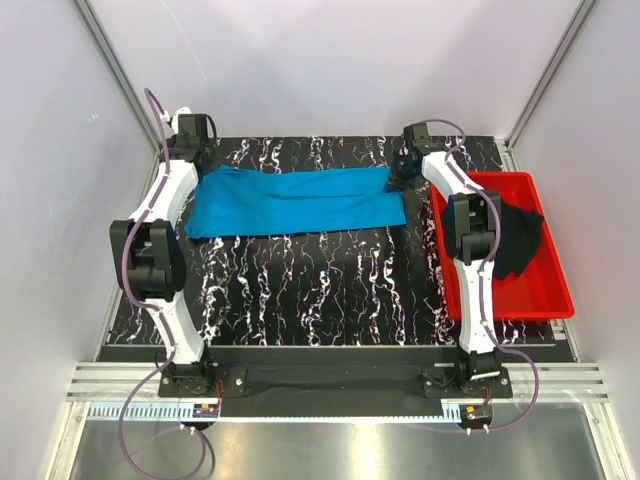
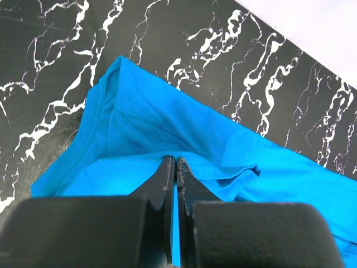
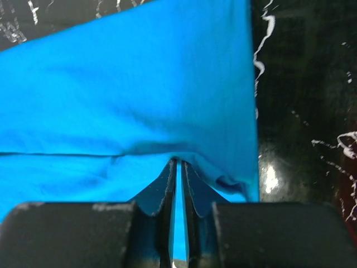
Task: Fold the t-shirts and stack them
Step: Fold the tshirt
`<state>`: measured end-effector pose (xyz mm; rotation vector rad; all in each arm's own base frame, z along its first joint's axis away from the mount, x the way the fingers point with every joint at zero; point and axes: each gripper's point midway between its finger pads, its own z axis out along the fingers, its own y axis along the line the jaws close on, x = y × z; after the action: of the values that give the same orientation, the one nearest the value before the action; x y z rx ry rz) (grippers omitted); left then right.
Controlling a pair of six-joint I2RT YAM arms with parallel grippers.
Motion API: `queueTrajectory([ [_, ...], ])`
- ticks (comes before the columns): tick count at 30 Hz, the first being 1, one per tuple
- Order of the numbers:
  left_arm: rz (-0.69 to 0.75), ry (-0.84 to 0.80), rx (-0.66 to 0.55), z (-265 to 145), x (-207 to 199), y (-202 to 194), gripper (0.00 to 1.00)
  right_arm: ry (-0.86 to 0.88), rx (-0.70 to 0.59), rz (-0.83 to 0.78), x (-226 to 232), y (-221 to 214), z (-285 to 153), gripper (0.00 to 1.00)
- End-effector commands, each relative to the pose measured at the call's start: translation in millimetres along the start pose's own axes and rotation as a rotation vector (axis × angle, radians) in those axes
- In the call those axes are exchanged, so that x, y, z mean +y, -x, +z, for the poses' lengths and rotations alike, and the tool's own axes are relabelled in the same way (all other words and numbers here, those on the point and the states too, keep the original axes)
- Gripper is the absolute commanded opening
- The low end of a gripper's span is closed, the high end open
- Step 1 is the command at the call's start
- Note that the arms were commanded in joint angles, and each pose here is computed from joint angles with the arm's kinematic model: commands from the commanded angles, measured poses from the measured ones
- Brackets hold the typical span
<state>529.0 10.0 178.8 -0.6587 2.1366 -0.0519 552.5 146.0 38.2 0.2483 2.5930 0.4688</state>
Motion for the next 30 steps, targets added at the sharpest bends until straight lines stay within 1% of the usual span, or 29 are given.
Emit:
queueTrajectory([
  [1, -0.047, -0.081, -0.126, -24.2, -14.1, 41.0, 0.0, -0.015, -0.061, -0.01, -4.3, 22.7, -2.5, 0.14],
  [6, -0.056, -0.118, -0.109, -19.5, -23.3, 38.9, 0.0, -0.002, -0.058, -0.014, -0.6, 20.0, -13.1, 0.18],
  [7, -0.059, -0.131, -0.108, -18.4, -26.3, 38.9, 0.0, 0.016, -0.075, -0.017, 5.6, 24.5, -24.2, 0.2],
  [9, -0.067, -0.134, -0.098, -14.2, -27.0, 35.5, 0.0, 0.025, -0.071, -0.007, 7.3, 20.1, -30.4, 0.22],
  [10, -0.067, -0.133, -0.095, -12.7, -27.2, 34.5, 0.0, 0.039, -0.084, -0.011, 12.8, 23.5, -42.2, 0.23],
  [12, -0.066, -0.122, -0.087, -8.2, -25.6, 32.0, 0.02, 0.042, -0.081, -0.012, 14.2, 20.5, -50.6, 0.24],
  [13, -0.065, -0.11, -0.084, -5.9, -23.4, 30.5, 0.03, 0.051, -0.099, -0.021, 19.0, 24.1, -61.4, 0.24],
  [15, -0.05, -0.107, -0.084, 0.0, -24.1, 32.2, 0.07, 0.053, -0.095, -0.024, 18.1, 19.7, -67.2, 0.25],
  [16, -0.044, -0.097, -0.074, 3.4, -22.9, 30.1, 0.1, 0.062, -0.104, -0.028, 21.2, 21.0, -75.2, 0.26],
  [17, -0.035, -0.1, -0.083, 4.3, -26.3, 36.0, 0.17, 0.063, -0.097, -0.03, 20.8, 17.4, -76.7, 0.27],
  [18, -0.041, -0.068, -0.08, 14.2, -13.9, 38.4, 0.35, 0.061, -0.096, -0.033, 20.3, 16.3, -78.5, 0.28],
  [19, -0.033, -0.035, -0.06, 18.4, -8.3, 35.1, 0.43, 0.064, -0.103, -0.034, 21.9, 16.9, -84.6, 0.29],
  [20, -0.037, -0.012, -0.047, 20.0, -4.1, 36.0, 0.47, 0.058, -0.088, -0.031, 19.1, 10.9, -83.5, 0.29],
  [21, -0.053, 0.0, -0.07, 14.3, -5.4, 53.8, 0.5, 0.059, -0.084, -0.03, 19.1, 8.7, -85.4, 0.32],
  [22, -0.048, 0.049, -0.042, 13.7, 5.0, 48.6, 0.52, 0.071, -0.08, -0.031, 21.6, 6.9, -89.8, 0.33],
  [24, -0.049, 0.067, -0.063, 1.8, 12.0, 59.7, 0.55, 0.067, -0.058, -0.025, 17.1, -3.6, -88.8, 0.35],
  [25, -0.056, 0.06, -0.096, -15.0, 12.4, 71.8, 0.61, 0.076, -0.061, -0.027, 19.4, -5.2, -92.9, 0.36],
  [26, -0.057, 0.064, -0.108, -24.1, 15.5, 75.3, 0.67, 0.07, -0.05, -0.024, 15.4, -12.3, -89.7, 0.37],
  [27, -0.06, 0.071, -0.125, -33.6, 19.3, 79.7, 0.71, 0.07, -0.046, -0.019, 14.7, -15.1, -90.1, 0.38],
  [28, -0.063, 0.077, -0.14, -49.0, 25.3, 80.3, 0.73, 0.078, -0.034, -0.017, 15.1, -19.3, -90.1, 0.39],
  [30, -0.07, 0.06, -0.128, -57.1, 27.6, 72.7, 0.73, 0.081, -0.002, -0.006, 12.6, -29.8, -85.6, 0.4],
])
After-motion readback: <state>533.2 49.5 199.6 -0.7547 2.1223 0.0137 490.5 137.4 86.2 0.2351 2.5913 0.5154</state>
